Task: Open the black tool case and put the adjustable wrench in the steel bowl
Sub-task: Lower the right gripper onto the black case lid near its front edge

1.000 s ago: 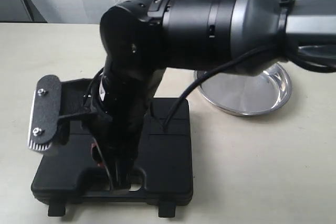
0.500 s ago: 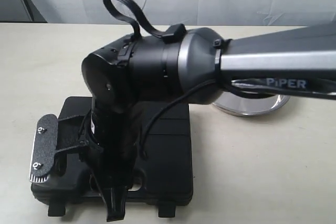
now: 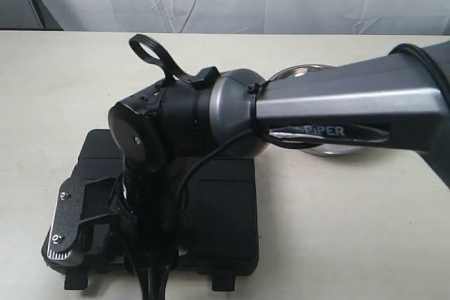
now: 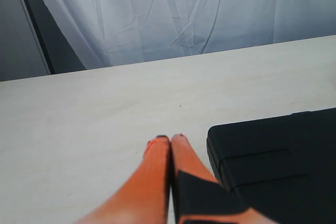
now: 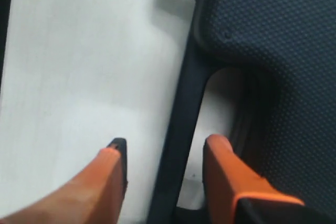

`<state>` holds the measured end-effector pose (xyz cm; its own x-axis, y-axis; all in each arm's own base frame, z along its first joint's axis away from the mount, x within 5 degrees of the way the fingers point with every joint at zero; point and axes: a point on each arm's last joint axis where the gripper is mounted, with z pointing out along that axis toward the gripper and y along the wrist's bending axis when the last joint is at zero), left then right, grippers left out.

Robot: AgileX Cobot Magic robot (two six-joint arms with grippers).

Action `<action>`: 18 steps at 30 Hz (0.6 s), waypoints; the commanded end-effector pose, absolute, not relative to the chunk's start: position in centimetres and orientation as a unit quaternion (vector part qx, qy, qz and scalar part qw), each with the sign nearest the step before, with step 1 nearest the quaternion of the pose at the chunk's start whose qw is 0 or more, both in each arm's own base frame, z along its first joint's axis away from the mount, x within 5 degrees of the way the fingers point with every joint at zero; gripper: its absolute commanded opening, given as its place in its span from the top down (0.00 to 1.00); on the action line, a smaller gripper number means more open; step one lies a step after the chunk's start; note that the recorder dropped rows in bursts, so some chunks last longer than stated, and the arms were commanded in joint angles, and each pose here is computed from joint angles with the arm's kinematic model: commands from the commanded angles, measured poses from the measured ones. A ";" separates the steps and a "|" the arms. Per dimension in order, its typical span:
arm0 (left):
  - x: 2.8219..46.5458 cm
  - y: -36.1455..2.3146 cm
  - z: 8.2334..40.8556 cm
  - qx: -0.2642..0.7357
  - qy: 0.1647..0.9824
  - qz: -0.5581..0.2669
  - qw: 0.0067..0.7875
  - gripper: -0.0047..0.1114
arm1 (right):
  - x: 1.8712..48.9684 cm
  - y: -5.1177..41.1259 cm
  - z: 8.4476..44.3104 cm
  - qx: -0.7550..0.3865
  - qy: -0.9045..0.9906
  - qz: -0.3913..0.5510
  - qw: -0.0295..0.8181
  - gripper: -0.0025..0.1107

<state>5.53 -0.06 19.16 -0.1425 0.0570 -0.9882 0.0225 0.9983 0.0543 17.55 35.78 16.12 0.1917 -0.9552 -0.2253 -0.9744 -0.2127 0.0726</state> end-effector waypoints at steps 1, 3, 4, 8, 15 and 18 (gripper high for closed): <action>5.6 -0.1 19.2 0.028 0.756 0.015 0.654 0.96 | 17.7 36.1 15.4 -0.771 0.625 0.110 0.047 0.58; 5.6 -0.1 19.2 0.028 0.756 0.015 0.654 0.96 | 17.7 36.1 14.8 -0.771 0.626 0.108 0.040 0.58; 5.6 -0.1 19.2 0.028 0.756 0.015 0.654 0.96 | 17.8 36.1 14.6 -0.772 0.626 0.107 0.039 0.58; 5.6 -0.1 19.2 0.028 0.756 0.015 0.654 0.96 | 17.7 36.1 14.4 -0.771 0.627 0.107 0.033 0.58; 5.6 -0.1 19.2 0.028 0.756 0.015 0.654 0.96 | 17.7 36.1 14.5 -0.772 0.626 0.106 0.031 0.58; 5.6 -0.1 19.2 0.028 0.756 0.015 0.654 0.96 | 17.8 36.0 14.5 -0.773 0.625 0.103 0.031 0.61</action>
